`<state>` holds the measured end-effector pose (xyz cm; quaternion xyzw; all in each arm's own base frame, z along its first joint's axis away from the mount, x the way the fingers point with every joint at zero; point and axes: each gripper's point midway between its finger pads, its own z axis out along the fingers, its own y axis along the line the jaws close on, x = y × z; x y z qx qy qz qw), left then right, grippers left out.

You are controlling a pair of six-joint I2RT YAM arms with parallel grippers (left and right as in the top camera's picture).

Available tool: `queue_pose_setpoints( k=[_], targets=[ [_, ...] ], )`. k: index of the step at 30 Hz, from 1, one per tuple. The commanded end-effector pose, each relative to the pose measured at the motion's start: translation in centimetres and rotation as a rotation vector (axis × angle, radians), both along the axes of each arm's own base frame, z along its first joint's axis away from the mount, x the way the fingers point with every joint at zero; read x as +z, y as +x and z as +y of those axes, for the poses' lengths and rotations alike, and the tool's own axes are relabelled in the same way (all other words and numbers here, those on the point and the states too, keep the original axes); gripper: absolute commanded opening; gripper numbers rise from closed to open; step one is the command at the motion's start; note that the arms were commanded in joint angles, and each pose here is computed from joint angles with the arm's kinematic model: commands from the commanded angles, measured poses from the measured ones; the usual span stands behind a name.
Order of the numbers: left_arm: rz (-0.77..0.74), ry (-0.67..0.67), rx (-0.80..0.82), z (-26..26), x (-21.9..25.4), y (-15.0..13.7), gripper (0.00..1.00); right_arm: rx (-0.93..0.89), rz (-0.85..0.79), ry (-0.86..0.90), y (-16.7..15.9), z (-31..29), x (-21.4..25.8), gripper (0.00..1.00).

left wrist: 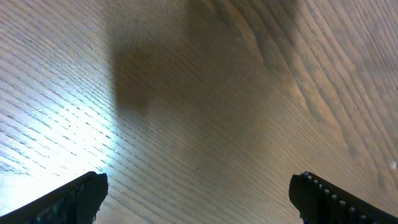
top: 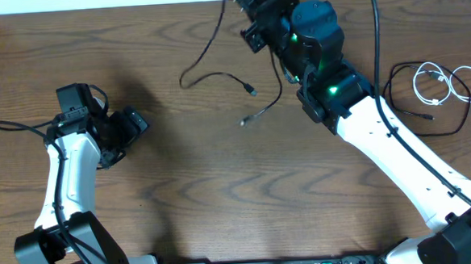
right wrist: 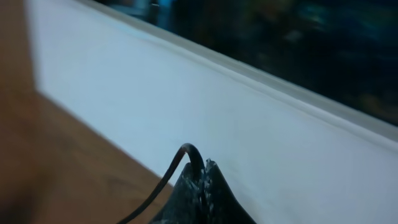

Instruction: Untangle cables

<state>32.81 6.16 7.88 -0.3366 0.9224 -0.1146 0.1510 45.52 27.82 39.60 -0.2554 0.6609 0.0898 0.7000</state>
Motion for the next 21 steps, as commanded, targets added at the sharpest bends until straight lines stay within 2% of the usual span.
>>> queue_pose_setpoints(
  k=[1, 7, 21],
  targets=[
    [0.021, -0.013, 0.006, -0.1, -0.6, -0.4, 0.98, -0.253, -0.004, 0.078, 1.0, -4.4, 1.6, 0.01],
    [0.021, -0.013, 0.006, -0.1, -0.6, -0.4, 0.98, -0.336, 0.011, 0.111, 2.2, -7.1, 1.3, 0.01],
    [0.021, -0.013, 0.006, -0.1, -0.6, -0.4, 0.98, -0.713, 0.257, 0.547, 5.8, -21.6, -4.0, 0.01]
  ],
)
